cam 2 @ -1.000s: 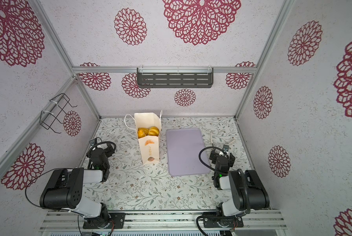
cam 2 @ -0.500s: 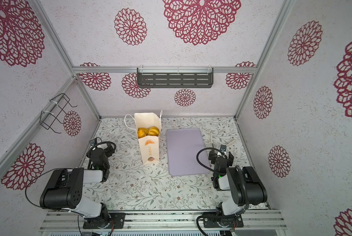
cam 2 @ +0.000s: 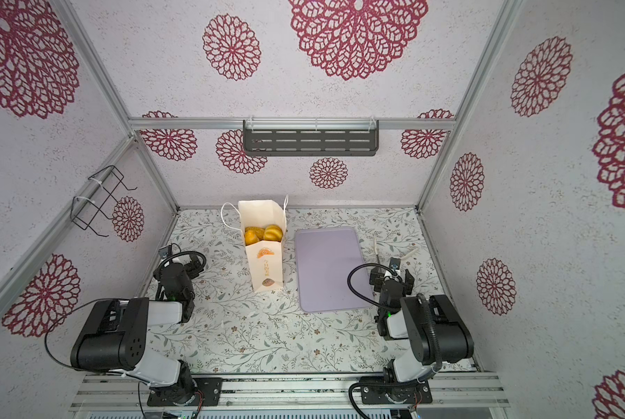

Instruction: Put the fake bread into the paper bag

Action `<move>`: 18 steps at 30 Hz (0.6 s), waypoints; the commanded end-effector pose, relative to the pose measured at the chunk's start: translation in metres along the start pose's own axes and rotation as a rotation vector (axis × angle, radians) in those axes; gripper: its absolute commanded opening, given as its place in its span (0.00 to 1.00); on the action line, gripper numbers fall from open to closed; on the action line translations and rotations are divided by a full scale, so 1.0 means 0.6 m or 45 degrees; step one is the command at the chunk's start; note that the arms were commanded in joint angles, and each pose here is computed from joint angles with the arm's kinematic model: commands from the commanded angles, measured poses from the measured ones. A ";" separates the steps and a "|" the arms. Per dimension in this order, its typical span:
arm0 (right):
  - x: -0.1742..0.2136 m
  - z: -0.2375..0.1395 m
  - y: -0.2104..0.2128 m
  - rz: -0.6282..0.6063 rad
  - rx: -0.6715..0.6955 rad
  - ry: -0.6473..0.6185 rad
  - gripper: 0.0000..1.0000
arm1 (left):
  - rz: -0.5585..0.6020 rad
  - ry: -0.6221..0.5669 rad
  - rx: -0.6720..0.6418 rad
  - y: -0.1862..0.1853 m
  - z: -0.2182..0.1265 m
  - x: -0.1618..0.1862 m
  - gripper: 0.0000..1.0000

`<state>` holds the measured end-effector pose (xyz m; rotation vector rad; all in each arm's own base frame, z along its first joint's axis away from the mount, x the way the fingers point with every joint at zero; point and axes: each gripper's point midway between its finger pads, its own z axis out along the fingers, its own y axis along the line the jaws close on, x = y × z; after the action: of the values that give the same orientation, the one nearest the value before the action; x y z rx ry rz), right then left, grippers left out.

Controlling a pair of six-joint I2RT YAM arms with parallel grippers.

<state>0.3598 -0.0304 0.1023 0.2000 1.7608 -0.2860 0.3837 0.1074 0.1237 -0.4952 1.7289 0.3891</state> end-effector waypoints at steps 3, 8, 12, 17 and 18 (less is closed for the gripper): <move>-0.031 0.003 -0.002 0.032 0.007 -0.076 0.99 | 0.007 -0.020 0.004 -0.002 0.001 -0.005 0.97; -0.030 0.003 -0.001 0.031 0.004 -0.073 0.99 | 0.007 -0.021 0.004 -0.002 0.001 -0.005 0.97; -0.030 0.003 -0.001 0.032 0.004 -0.074 0.99 | 0.007 -0.020 0.004 -0.002 0.001 -0.005 0.97; -0.031 0.003 -0.001 0.033 0.004 -0.076 0.99 | 0.008 -0.023 0.003 -0.002 0.001 -0.006 0.97; -0.030 0.003 -0.001 0.031 0.004 -0.073 0.99 | 0.008 -0.022 0.003 -0.002 0.001 -0.006 0.97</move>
<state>0.3598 -0.0304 0.1023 0.2000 1.7608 -0.2860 0.3837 0.1074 0.1237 -0.4948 1.7290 0.3894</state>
